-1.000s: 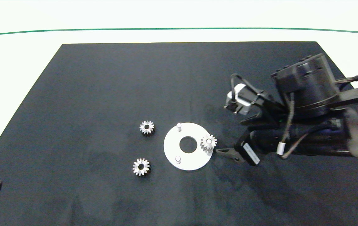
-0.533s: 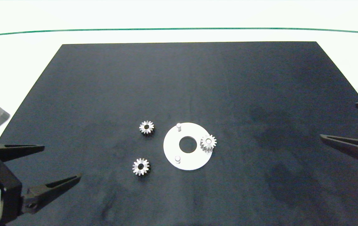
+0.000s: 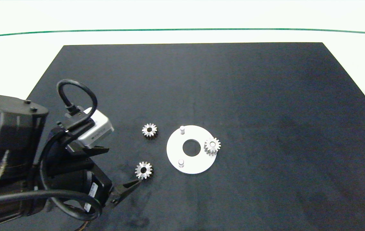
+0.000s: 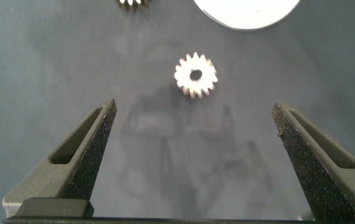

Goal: Install three planetary gears onto the carrier pins

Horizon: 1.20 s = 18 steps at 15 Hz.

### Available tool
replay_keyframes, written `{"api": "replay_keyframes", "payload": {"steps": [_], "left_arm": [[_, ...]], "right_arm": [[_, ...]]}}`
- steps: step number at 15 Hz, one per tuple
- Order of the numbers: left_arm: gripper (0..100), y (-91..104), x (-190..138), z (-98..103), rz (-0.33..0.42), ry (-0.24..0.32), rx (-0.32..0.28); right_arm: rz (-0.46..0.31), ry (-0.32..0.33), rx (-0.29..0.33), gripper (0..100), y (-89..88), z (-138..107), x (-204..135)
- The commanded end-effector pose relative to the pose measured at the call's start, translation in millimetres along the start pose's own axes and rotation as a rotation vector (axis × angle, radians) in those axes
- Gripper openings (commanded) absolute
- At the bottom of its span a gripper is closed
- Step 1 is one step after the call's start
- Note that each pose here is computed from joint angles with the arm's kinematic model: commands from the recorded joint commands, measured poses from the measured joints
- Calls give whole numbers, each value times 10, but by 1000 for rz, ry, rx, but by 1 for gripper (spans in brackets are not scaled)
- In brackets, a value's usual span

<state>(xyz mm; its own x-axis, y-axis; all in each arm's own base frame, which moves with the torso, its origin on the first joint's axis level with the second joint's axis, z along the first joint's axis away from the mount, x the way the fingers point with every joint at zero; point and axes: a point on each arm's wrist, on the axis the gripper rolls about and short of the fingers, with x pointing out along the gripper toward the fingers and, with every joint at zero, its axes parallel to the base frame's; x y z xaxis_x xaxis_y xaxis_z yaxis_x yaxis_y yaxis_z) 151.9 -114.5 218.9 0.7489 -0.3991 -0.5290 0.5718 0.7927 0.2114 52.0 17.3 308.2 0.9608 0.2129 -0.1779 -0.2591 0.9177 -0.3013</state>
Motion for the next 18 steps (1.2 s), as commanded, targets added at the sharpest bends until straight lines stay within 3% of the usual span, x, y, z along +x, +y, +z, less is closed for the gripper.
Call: {"api": "replay_keyframes", "payload": {"steps": [1, 7, 10, 18], "left_arm": [[100, -107, 293, 2, -11, 66, 34], [100, -247, 535, 22, -19, 125, 70], [100, -342, 667, 63, -23, 122, 89], [100, -305, 851, 33, -3, 168, 88]], "right_arm": [[-5, -39, 4, 100, -20, 36, -62], [10, -65, 11, 100, -16, 70, -21], [11, -63, 11, 100, -13, 66, -12], [12, -65, 10, 100, -14, 62, -20]]}}
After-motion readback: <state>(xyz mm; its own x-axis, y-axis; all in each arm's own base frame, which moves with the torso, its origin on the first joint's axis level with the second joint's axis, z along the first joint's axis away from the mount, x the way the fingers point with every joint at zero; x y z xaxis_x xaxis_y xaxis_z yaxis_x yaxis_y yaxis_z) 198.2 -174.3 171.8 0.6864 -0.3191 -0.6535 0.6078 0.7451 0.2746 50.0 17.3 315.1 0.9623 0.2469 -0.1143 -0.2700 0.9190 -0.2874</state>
